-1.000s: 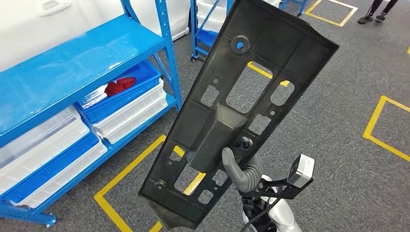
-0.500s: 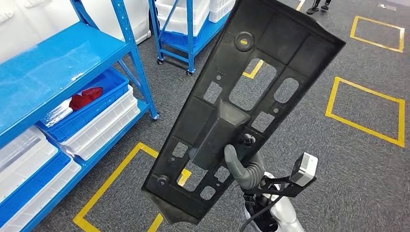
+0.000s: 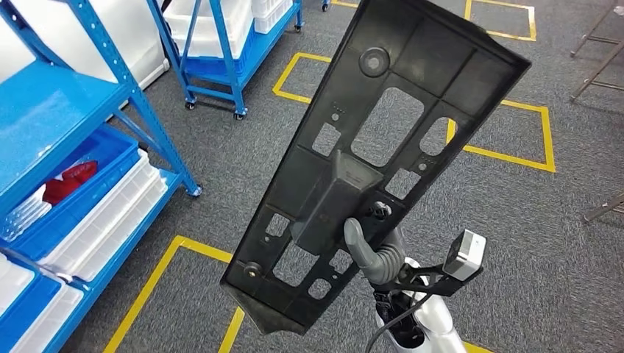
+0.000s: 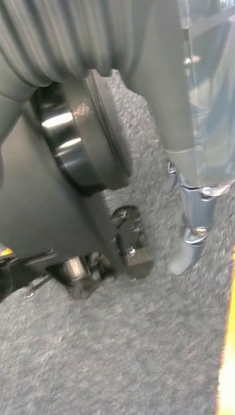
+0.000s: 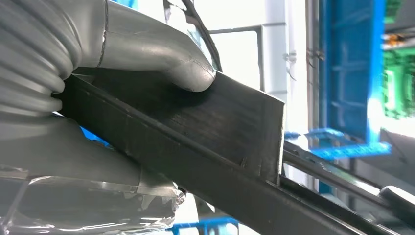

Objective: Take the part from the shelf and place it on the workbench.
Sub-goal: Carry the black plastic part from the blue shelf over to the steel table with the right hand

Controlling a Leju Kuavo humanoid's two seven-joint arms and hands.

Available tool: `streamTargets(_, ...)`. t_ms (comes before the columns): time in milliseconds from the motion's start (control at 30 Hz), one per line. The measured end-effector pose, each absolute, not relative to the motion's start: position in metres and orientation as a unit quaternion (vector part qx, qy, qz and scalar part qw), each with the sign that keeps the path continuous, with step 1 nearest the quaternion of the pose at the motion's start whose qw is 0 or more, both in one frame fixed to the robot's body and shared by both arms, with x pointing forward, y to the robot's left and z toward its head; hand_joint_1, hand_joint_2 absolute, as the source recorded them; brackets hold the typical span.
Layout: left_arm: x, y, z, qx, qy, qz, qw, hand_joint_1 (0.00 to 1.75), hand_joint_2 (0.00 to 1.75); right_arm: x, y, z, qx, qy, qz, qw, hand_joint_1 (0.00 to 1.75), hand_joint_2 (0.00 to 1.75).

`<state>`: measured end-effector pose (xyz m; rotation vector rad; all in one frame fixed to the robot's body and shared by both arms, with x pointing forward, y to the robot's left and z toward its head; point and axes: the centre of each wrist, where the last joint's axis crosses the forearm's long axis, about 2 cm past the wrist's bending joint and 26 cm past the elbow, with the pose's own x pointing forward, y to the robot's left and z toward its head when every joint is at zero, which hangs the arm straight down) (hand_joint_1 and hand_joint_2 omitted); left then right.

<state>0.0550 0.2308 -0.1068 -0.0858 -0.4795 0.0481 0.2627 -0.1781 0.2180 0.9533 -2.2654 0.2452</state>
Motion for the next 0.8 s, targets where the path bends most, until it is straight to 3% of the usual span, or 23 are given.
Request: streamTargets(800,0.055,0.233,-0.107,-0.042,-0.240,0.019,0.970,0.00,1.75,0.255,-0.195,0.202,0.347,-0.872,0.065,0.338,1.48,1.75)
